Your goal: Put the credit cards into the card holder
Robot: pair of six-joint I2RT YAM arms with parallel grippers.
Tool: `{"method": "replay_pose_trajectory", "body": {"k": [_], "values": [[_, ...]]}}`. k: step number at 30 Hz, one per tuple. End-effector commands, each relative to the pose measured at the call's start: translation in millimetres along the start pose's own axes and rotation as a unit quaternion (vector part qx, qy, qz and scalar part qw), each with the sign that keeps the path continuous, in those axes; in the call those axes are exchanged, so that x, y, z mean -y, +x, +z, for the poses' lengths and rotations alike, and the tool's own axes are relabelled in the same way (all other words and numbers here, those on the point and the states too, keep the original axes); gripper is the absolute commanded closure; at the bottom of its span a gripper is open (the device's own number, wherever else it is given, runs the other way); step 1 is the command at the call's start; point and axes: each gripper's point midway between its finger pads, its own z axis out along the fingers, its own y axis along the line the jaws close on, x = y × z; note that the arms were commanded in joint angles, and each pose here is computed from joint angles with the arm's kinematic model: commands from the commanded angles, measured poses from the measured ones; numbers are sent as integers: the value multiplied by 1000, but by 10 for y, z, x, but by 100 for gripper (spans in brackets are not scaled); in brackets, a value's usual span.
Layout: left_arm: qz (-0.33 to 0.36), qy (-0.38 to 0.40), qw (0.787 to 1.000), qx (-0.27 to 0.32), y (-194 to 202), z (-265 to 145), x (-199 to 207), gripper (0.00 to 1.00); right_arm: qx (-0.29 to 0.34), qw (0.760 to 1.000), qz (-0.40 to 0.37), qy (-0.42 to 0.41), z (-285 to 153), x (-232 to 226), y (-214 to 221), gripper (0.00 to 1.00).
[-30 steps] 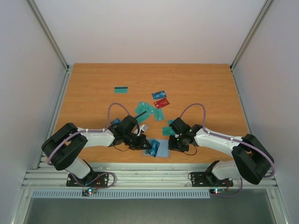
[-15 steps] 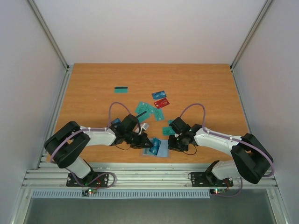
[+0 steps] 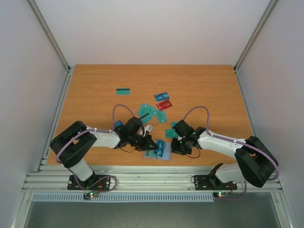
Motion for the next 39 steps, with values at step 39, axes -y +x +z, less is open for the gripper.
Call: {"method": "replay_pose_trajectory", "body": {"k": [39], "values": [[-29, -24, 999, 17, 142, 176, -154, 100, -34, 998, 45, -7, 145, 68, 146, 91]]}}
